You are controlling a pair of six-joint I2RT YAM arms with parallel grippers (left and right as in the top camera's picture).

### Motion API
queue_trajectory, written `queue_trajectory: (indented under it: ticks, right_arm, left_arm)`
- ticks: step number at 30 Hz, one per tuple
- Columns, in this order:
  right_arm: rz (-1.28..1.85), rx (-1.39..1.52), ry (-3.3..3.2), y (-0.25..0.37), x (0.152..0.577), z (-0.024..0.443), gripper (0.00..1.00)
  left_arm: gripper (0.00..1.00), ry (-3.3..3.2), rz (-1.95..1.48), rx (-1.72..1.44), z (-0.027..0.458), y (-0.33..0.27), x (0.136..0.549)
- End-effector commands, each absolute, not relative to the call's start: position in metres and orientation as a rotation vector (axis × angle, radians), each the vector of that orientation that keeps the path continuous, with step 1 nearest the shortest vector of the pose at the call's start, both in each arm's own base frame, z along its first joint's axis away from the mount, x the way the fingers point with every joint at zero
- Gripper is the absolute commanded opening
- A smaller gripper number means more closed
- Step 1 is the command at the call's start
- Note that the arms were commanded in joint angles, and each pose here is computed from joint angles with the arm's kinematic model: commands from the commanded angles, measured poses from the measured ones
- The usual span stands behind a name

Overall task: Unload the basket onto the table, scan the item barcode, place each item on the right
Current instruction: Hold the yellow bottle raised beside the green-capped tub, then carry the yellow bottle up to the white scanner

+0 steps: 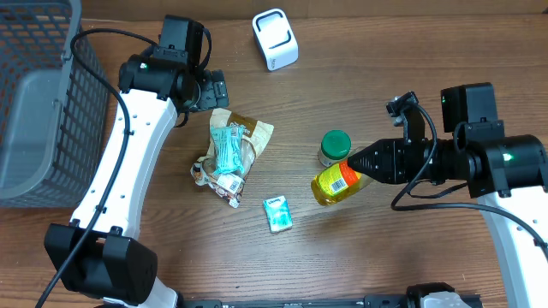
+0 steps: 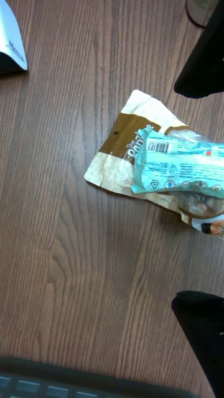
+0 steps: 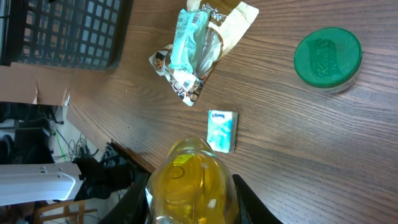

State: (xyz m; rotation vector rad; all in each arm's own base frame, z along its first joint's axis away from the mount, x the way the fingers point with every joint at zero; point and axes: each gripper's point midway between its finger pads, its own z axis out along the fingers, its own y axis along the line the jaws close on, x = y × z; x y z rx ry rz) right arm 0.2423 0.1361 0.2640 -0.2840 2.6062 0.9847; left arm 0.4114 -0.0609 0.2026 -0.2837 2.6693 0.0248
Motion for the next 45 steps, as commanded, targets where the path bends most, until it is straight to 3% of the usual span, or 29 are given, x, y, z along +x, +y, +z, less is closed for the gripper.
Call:
queue_trajectory:
  ticks: [1, 29, 38, 45]
  right_arm:
    - [1.006, -0.292, 2.586, 0.137, 0.240, 0.268, 0.04]
    - [1.022, -0.267, 2.640, 0.137, 0.242, 0.258, 0.04]
    - [1.022, -0.242, 2.623, 0.139, 0.262, 0.253, 0.04]
    - [0.949, -0.115, 2.592, 0.134, 0.300, 0.287, 0.04]
  left_arm:
    - [1.00, 2.642, 0.028, -0.259, 0.213, -0.062, 0.413]
    - [1.00, 2.642, 0.028, -0.259, 0.213, -0.062, 0.413]
    - [1.00, 2.641, 0.028, -0.259, 0.213, -0.062, 0.413]
    - [1.00, 2.642, 0.028, -0.259, 0.213, -0.062, 0.413]
